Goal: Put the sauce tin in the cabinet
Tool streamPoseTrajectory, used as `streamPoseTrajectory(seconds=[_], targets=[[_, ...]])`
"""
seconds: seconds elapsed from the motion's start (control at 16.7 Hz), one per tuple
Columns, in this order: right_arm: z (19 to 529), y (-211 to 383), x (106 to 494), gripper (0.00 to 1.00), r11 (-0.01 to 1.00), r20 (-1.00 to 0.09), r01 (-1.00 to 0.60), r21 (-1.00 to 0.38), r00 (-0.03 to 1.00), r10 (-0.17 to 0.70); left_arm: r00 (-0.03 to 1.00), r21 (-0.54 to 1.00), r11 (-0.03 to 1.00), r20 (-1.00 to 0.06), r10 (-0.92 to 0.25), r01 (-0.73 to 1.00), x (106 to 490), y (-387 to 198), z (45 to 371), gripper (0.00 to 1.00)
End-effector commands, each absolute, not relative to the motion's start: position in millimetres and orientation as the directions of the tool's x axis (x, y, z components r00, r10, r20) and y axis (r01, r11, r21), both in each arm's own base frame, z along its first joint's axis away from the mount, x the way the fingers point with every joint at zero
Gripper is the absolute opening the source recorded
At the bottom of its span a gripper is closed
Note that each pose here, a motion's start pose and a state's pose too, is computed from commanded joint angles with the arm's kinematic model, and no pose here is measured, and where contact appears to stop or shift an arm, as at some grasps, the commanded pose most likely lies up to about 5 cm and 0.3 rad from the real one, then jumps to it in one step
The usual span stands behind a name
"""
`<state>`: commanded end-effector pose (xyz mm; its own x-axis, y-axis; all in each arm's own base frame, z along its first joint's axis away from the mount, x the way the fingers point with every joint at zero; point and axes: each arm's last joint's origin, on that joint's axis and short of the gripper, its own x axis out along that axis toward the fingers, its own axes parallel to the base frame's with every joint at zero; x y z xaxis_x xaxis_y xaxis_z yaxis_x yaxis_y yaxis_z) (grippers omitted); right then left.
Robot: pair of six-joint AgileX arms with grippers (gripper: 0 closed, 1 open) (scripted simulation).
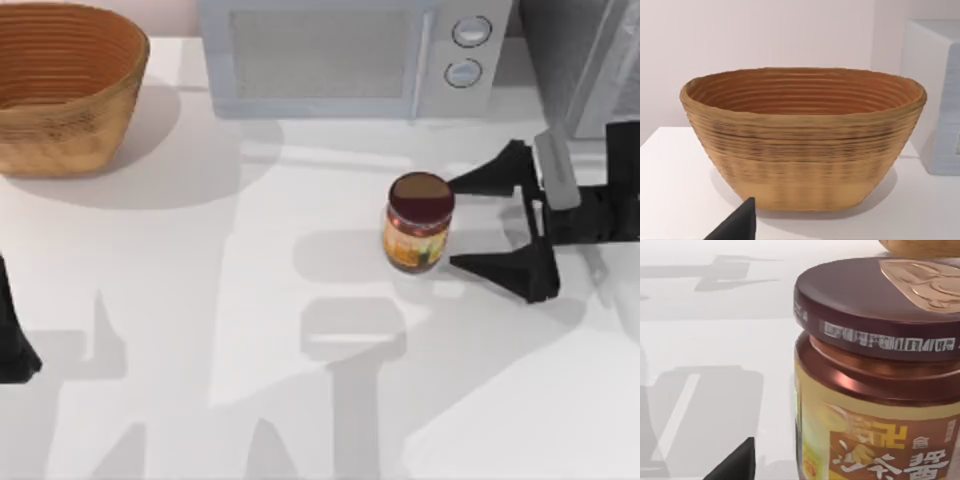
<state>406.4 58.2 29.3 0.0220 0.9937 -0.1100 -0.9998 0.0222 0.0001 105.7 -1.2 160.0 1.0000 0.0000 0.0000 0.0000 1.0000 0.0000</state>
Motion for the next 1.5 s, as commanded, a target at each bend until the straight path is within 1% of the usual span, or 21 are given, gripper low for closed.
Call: streamPoseTrajectory(seconds=[0.12, 0.6, 0.9, 1.26, 1.5], targets=[[25.1, 58.9, 407.3, 1.0, 0.01, -0.1, -1.0, 0.0, 0.01, 0.995, 1.0, 0.0, 1.0, 0.0, 0.0, 0.0, 105.7, -1.2, 160.0, 1.0], [24.4, 60.2, 408.7, 1.0, 0.013, -0.1, -1.0, 0.001, 0.013, 0.995, 1.0, 0.0, 1.0, 0.0, 0.0, 0.0, 105.7, -1.2, 160.0, 1.0], [18.3, 78.8, 413.2, 1.0, 0.009, -0.1, -1.0, 0.0, 0.009, 0.995, 1.0, 0.0, 1.0, 0.0, 0.0, 0.0, 105.7, -1.2, 160.0, 1.0], [18.6, 114.5, 408.8, 1.0, 0.01, -0.1, -1.0, -0.001, 0.01, 0.995, 1.0, 0.0, 1.0, 0.0, 0.0, 0.0, 105.7, -1.2, 160.0, 1.0], [19.1, 118.6, 407.9, 1.0, 0.01, -0.1, -1.0, 0.0, 0.01, 0.995, 1.0, 0.0, 1.0, 0.0, 0.0, 0.0, 105.7, -1.2, 160.0, 1.0]])
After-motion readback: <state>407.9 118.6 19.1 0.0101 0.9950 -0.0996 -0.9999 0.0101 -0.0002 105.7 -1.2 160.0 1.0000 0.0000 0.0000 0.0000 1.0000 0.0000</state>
